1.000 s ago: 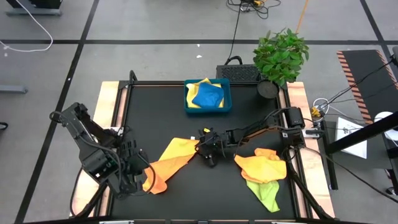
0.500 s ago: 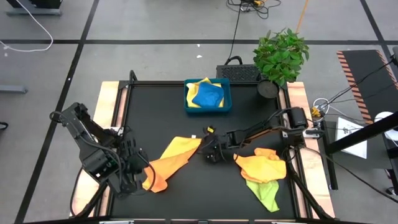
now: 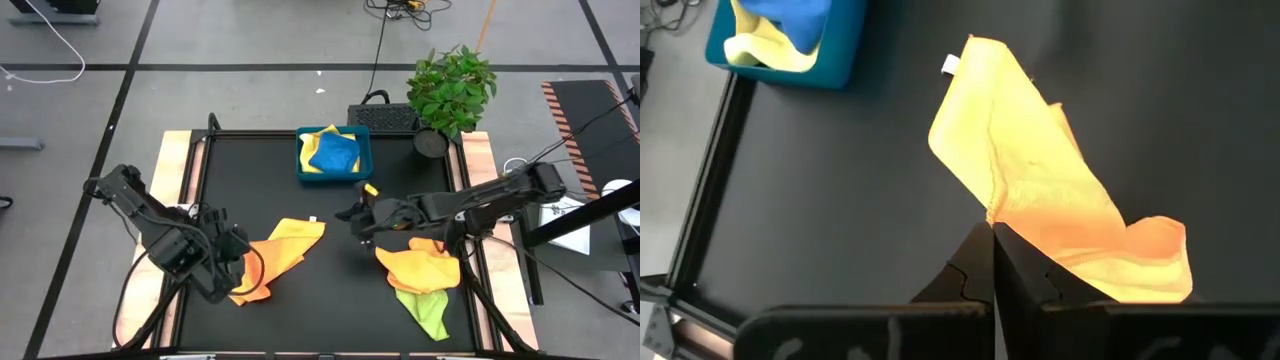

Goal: Fold microfiber towels
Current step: Fold the left orange microfiber towel

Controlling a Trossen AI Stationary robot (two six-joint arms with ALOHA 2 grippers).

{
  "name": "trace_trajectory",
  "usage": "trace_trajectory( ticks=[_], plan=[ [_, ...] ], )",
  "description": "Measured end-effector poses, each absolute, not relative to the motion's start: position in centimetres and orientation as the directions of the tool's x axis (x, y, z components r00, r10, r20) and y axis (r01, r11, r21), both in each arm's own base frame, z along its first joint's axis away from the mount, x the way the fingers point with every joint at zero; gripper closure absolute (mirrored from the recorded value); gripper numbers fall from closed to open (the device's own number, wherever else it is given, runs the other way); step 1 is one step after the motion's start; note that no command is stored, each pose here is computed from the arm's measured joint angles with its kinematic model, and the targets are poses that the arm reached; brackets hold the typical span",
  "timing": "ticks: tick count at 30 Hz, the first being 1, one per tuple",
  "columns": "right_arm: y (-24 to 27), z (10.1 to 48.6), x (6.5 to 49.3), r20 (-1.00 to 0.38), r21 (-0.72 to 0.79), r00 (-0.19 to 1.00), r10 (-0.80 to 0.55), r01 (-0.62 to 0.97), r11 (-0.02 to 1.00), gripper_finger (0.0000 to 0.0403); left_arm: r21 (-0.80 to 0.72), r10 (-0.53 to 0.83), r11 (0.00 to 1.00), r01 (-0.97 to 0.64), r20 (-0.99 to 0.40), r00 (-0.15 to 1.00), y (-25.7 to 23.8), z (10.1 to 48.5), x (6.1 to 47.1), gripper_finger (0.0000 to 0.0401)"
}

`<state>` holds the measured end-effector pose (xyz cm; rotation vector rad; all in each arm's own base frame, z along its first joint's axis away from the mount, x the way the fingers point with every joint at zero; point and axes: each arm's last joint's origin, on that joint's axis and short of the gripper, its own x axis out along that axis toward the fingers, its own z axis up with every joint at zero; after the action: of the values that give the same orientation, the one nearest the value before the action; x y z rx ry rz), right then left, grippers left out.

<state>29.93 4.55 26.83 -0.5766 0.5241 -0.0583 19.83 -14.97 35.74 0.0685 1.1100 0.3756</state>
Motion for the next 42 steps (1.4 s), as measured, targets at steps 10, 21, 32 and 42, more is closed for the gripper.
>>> trace_trajectory(
  ticks=[10, 21, 32, 42],
  plan=[
    [3.4, 19.3, 30.1, -0.633, -0.389, 0.774, -0.027, -0.288, 0.875, 0.0331, 0.219, 0.307, 0.94, -0.26, -0.877, 0.369, -14.7, 35.7, 20.2, 0.04],
    [1.3, 9.8, 33.8, -0.63, -0.443, 0.775, -0.042, -0.314, 0.84, 0.0216, 0.203, 0.288, 0.948, -0.246, -0.878, 0.382, -14.8, 35.7, 20.3, 0.04],
    [0.4, 9.4, 34.7, -0.623, -0.405, 0.782, 0.011, -0.334, 0.851, 0.0229, 0.192, 0.278, 0.949, -0.25, -0.884, 0.377, -14.9, 35.7, 20.3, 0.0398],
    [-0.5, 8.5, 34.9, -0.613, -0.331, 0.788, 0.062, -0.326, 0.886, 0.023, 0.168, 0.253, 0.957, -0.236, -0.882, 0.397, -15.1, 35.8, 20.5, 0.0395]
  ],
)
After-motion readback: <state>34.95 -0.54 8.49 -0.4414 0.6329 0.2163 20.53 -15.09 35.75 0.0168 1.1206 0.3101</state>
